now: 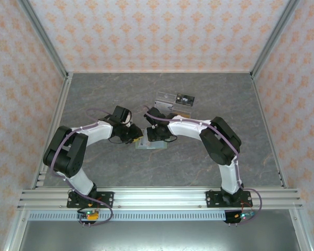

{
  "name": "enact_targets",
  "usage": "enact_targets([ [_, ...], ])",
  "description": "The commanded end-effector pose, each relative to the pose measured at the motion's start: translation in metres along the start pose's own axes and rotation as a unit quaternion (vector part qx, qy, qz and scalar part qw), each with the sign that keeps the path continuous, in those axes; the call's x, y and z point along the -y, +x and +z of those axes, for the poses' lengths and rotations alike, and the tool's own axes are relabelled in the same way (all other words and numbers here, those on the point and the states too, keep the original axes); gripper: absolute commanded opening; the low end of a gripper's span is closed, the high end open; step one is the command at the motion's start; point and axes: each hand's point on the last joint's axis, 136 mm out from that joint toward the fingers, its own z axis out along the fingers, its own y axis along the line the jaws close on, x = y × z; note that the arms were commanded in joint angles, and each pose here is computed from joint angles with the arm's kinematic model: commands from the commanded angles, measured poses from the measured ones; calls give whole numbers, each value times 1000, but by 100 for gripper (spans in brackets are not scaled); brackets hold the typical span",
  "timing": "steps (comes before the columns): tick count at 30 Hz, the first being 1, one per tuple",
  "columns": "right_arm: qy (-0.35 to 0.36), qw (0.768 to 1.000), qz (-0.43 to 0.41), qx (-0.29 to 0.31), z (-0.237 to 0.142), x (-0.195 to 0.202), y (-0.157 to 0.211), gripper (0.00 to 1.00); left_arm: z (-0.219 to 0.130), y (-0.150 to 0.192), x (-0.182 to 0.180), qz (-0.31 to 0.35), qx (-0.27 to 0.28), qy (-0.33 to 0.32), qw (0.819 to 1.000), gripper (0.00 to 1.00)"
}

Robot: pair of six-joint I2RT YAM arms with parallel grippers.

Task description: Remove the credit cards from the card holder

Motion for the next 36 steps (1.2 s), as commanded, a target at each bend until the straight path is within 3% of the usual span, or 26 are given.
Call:
enact_targets([
  [1, 62, 997, 3, -45, 20, 33, 28, 27, -8, -5, 21, 24, 9, 33, 999, 22],
  [7, 29, 999, 10, -25, 9, 23, 19, 28, -9, -3, 30, 28, 5, 56, 998, 20],
  [16, -44, 997, 42, 55, -40, 3, -15, 35, -10, -1, 49, 32, -5, 105, 994, 19],
  [22, -25, 994, 59, 87, -53, 19, -17, 37, -11, 1, 66, 39, -14, 139, 989, 21],
  [31, 1, 976, 139, 166, -83, 63, -27, 37, -9, 14, 105, 70, -27, 163, 984, 31],
  [36, -1, 972, 154, 179, -92, 73, -28, 38, -1, 9, 111, 62, -29, 165, 984, 38],
])
